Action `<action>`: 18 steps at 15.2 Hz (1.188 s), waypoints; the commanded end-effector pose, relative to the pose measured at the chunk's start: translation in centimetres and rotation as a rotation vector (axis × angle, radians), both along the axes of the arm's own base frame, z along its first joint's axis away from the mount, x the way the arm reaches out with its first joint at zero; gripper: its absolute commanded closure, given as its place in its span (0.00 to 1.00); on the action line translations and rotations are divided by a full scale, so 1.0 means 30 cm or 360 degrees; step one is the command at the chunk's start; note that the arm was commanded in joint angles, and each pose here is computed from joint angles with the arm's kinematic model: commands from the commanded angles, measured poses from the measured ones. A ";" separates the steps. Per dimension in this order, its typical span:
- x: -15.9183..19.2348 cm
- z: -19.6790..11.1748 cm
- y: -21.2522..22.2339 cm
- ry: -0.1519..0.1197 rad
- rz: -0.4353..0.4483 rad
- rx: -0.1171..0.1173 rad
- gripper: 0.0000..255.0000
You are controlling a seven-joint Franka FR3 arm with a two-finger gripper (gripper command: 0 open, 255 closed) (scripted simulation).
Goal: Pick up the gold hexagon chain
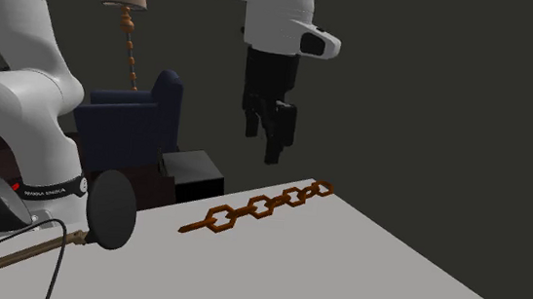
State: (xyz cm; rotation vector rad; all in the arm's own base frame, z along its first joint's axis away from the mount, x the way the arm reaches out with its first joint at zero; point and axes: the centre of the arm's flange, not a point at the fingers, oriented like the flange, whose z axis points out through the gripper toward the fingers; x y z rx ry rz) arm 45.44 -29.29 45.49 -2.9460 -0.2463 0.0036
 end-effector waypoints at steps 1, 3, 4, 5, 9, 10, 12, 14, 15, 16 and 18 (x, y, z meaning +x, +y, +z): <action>0.039 -0.047 -0.074 0.0007 0.0010 0.0004 0.00; 0.077 -0.092 -0.142 0.0015 0.0018 0.0010 0.00; 0.091 -0.109 -0.167 0.0018 0.0020 0.0012 0.00; 0.091 -0.126 -0.167 0.0018 0.0020 0.0012 0.00; 0.091 -0.197 -0.167 0.0018 0.0020 0.0012 0.00; 0.091 -0.214 -0.167 0.0018 0.0020 0.0012 0.00; 0.091 -0.242 -0.167 0.0018 0.0020 0.0012 0.00; 0.092 -0.240 -0.165 0.0018 0.0020 0.0012 1.00; 0.091 -0.239 -0.163 0.0018 0.0020 0.0012 1.00; 0.091 -0.239 -0.164 0.0018 0.0020 0.0012 1.00; 0.092 -0.239 -0.164 0.0018 0.0020 0.0012 1.00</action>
